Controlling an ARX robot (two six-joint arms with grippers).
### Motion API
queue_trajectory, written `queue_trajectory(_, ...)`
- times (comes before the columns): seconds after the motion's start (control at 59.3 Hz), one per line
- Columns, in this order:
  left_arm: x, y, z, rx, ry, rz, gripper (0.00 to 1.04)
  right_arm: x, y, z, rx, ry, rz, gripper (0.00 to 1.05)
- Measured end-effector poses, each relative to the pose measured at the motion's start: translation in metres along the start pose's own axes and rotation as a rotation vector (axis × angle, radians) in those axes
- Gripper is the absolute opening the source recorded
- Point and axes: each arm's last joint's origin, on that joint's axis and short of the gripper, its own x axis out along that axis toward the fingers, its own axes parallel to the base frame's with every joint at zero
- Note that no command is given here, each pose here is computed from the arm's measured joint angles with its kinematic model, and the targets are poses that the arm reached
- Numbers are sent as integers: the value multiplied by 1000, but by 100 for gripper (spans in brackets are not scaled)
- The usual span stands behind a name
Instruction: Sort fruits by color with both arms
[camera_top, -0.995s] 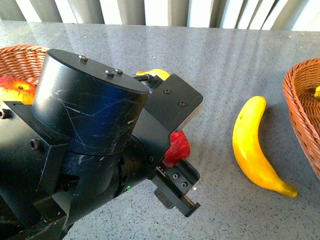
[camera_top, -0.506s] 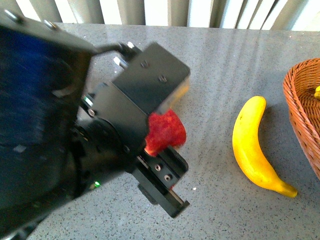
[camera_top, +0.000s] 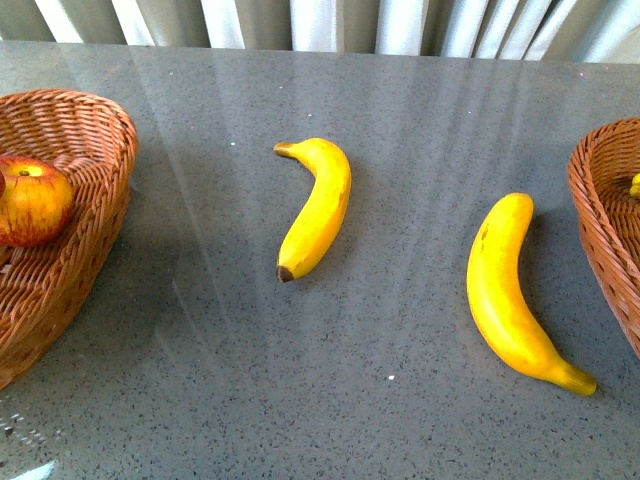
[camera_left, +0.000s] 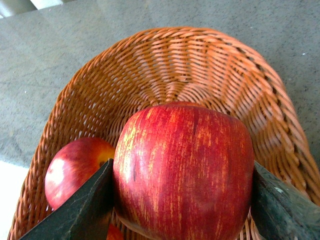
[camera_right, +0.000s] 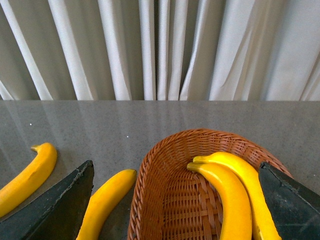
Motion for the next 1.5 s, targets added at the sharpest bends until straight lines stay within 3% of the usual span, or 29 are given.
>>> queue_trajectory(0.219,-4,-3,-5,-12,0,-17,97,0,0,0,0,0,0,96)
queue_trajectory(0.658,-28,6,15,-129,-200,-155,95,0,0,0,0,0,0,96)
queue_trajectory(0.776,-47,15,9,-185,-427,13,75,0,0,0,0,0,-1,96)
queue_trajectory(0.843,-59,16,8,-194,-477,22,64,0,0,0,0,0,0,96)
queue_trajectory(1.197,-91,14,-8,-200,-491,20,3,0,0,0,0,0,0,96)
queue_trajectory(1.501,-107,13,-15,-204,-493,19,2,0,0,0,0,0,0,96)
